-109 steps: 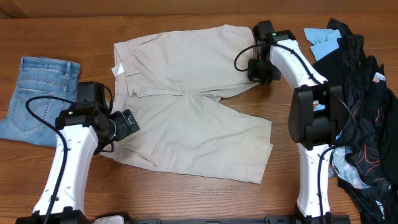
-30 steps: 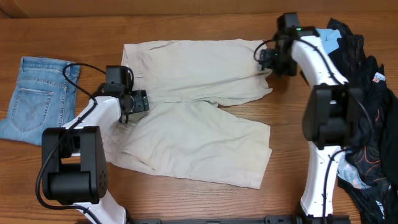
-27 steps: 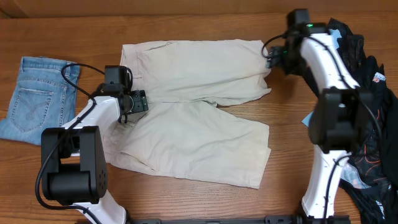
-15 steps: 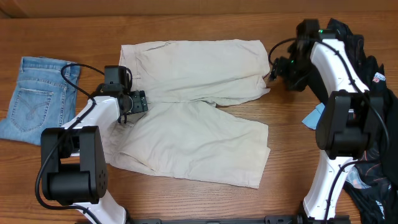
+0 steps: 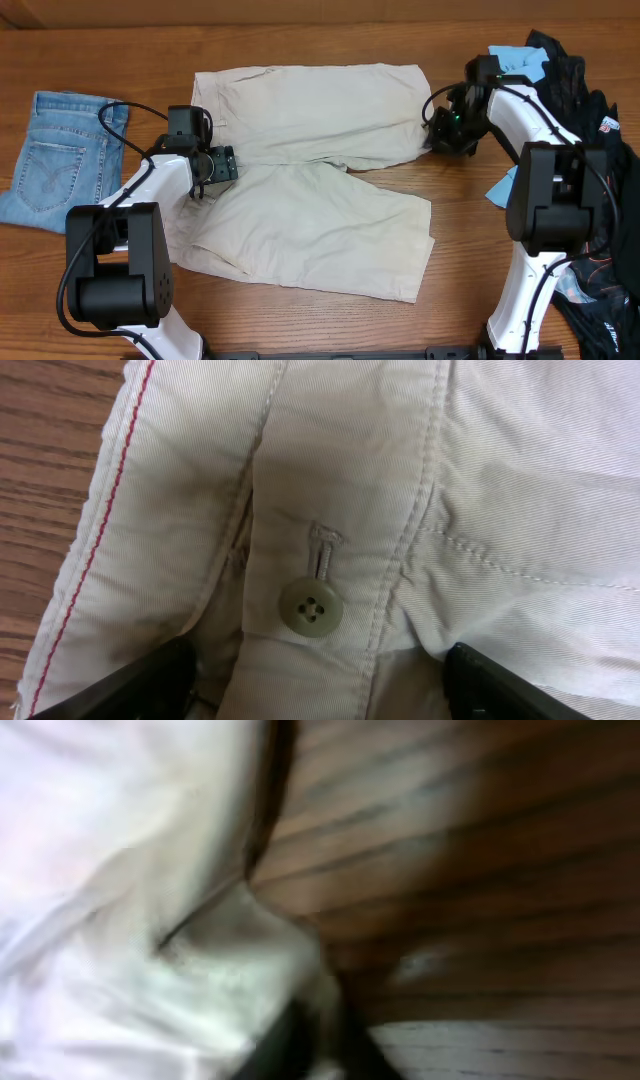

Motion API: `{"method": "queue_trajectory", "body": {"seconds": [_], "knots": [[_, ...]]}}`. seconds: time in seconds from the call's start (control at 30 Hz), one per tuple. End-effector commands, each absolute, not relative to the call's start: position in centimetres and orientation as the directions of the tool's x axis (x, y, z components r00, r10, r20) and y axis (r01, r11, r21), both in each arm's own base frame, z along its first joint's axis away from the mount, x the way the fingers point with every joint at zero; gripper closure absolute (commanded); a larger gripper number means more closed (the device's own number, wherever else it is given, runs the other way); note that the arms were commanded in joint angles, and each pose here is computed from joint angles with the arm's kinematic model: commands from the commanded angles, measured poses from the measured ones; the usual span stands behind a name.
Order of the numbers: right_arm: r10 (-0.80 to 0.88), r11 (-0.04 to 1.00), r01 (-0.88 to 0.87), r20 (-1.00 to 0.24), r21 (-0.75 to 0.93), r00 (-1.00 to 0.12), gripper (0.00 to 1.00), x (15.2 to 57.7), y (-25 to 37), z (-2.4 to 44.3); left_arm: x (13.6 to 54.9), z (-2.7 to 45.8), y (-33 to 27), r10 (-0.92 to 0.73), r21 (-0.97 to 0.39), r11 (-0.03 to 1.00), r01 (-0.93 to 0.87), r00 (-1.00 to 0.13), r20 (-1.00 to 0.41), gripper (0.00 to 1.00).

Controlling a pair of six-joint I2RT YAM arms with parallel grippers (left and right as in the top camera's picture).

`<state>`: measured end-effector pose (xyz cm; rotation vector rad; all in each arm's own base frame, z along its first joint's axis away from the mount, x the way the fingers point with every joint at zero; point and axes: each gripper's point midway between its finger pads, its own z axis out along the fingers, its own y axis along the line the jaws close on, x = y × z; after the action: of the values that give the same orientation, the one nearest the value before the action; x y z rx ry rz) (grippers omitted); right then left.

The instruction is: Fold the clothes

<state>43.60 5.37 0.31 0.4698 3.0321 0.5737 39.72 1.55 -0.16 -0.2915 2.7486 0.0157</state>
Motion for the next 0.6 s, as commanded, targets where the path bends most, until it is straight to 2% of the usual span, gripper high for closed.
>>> {"method": "queue_trajectory", "body": {"seconds": [0.0,0.27,0.43,0.57], "knots": [[0.287,0.886,0.289,0.060,0.362,-0.956,0.96,42.8,5.9,-0.1,35.1,-4.6,3.3,-0.235,0.045,0.967,-0.249,-0.950,-0.206,0.17],[0.367,0.910,0.391,0.175,0.134,-0.914,0.96,38.1,0.2,0.9,34.8,-4.6,3.3,-0.234,0.048,0.968,-0.248,-0.953,-0.194,0.16],[0.385,0.914,0.401,0.183,0.060,-0.904,0.96,37.2,-1.5,1.0,34.8,-4.6,3.3,-0.235,0.048,0.967,-0.248,-0.953,-0.194,0.16],[0.385,0.915,0.396,0.124,0.079,-0.915,0.79,38.7,-1.7,0.8,34.5,-4.7,3.3,-0.222,0.053,0.970,-0.235,-0.958,-0.182,0.14]]}}
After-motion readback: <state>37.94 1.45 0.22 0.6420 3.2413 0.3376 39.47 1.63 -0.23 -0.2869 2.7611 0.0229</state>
